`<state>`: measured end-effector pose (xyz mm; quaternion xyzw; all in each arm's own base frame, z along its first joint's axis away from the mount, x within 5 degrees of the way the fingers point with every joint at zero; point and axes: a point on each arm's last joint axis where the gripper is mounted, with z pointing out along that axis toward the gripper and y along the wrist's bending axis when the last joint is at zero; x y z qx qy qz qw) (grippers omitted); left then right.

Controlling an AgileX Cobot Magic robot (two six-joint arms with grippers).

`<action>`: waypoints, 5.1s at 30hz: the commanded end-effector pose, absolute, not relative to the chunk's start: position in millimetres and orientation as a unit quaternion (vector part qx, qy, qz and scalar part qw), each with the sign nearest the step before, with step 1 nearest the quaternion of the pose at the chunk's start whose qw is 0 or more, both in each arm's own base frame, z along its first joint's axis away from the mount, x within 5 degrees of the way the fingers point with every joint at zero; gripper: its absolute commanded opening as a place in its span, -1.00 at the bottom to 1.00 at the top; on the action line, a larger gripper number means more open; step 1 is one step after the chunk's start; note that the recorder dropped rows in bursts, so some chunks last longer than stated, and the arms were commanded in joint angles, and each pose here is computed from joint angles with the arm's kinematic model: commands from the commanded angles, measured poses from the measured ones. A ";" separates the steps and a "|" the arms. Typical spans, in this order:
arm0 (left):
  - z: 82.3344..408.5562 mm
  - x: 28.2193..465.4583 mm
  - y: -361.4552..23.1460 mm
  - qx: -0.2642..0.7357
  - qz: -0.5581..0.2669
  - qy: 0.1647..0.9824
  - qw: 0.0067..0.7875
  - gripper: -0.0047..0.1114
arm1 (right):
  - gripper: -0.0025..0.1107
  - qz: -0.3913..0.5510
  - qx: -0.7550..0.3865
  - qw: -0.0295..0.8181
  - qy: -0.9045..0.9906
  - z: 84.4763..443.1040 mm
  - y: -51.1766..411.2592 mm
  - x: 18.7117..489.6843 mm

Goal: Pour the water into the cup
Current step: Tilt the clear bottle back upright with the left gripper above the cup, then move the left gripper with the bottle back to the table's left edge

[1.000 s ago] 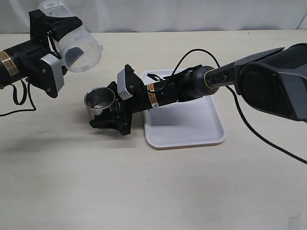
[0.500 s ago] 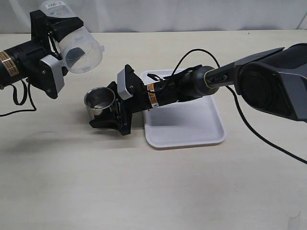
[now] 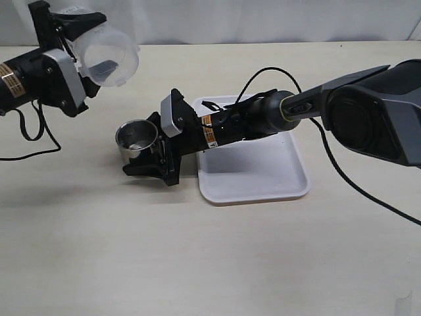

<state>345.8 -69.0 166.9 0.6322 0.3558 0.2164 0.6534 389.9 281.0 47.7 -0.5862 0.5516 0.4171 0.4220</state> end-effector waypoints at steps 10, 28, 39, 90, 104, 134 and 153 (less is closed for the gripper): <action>184.4 382.2 -39.3 0.274 0.045 0.667 0.691 -0.92 | -0.88 0.422 -0.581 0.427 0.550 50.2 279.9 391.2; 145.6 412.6 -25.1 0.105 -0.015 0.754 0.648 -0.92 | -0.88 0.422 -0.581 0.427 0.550 50.2 279.9 391.2; 135.6 414.6 -16.2 0.039 -0.064 0.749 0.659 -0.92 | -0.88 0.422 -0.581 0.427 0.550 50.2 279.9 391.2; 91.2 413.4 -19.9 0.091 -0.075 0.746 0.655 -0.08 | -0.88 0.423 -0.580 0.426 0.550 50.2 279.9 391.2; 90.3 413.3 -19.7 0.094 -0.072 0.749 0.652 0.59 | -0.88 0.423 -0.580 0.426 0.550 50.2 279.9 391.2; 88.0 413.0 -18.7 0.091 -0.067 0.762 0.638 0.89 | -0.88 0.423 -0.580 0.426 0.550 50.2 279.9 391.2; 98.3 401.3 -19.3 0.091 -0.071 0.755 0.646 0.89 | -0.88 0.421 -0.581 0.427 0.550 50.1 279.8 391.3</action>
